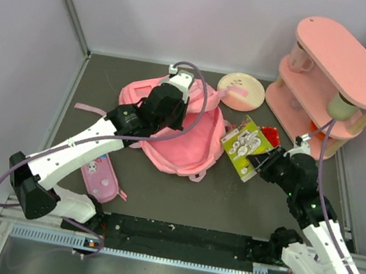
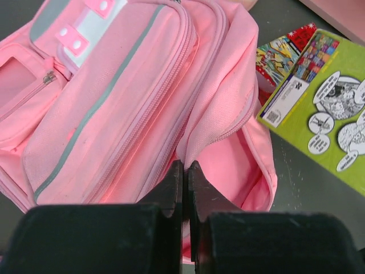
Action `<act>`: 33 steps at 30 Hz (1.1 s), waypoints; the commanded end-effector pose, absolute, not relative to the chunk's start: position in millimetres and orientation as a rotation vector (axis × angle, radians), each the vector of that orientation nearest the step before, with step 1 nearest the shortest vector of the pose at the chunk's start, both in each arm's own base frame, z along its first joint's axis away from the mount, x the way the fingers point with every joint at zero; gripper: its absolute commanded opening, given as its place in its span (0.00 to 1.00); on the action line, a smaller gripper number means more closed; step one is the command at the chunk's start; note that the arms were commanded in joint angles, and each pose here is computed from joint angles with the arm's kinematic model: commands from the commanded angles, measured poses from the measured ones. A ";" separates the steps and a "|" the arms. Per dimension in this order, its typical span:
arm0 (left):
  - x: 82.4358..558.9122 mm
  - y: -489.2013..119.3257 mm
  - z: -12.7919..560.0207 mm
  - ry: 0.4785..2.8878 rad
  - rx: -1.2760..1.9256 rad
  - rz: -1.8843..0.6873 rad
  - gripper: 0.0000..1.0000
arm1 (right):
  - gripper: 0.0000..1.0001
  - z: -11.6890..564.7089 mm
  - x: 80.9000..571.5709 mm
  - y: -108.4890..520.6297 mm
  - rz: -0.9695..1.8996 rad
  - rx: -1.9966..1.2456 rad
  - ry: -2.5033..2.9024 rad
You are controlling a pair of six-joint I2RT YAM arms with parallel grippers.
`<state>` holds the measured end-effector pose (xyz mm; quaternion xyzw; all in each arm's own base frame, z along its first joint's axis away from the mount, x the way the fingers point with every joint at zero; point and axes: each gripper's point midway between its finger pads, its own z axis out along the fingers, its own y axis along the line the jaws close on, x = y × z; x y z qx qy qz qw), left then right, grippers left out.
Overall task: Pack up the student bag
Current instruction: Place the book in the student bag.
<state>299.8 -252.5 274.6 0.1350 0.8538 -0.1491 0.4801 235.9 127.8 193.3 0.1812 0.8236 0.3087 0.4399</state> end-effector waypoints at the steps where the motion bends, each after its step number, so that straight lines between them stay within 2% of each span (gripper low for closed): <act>1: 310.2 -244.7 340.7 1.910 0.172 -0.426 0.00 | 0.00 267.5 225.5 180.6 1.230 0.306 1.874; 5: 309.2 -246.7 331.6 1.932 0.170 -0.433 0.00 | 0.00 285.2 213.8 200.3 1.468 0.265 1.786; 16: 300.9 -257.1 350.7 1.865 0.161 -0.569 0.00 | 0.00 267.9 218.5 226.7 1.606 0.335 1.865; 28: 297.0 -262.7 357.9 1.850 0.136 -0.637 0.00 | 0.00 255.3 267.5 281.9 1.610 0.409 1.892; 33: 295.4 -263.2 362.1 1.842 0.134 -0.652 0.00 | 0.00 272.8 293.1 321.9 1.650 0.418 1.804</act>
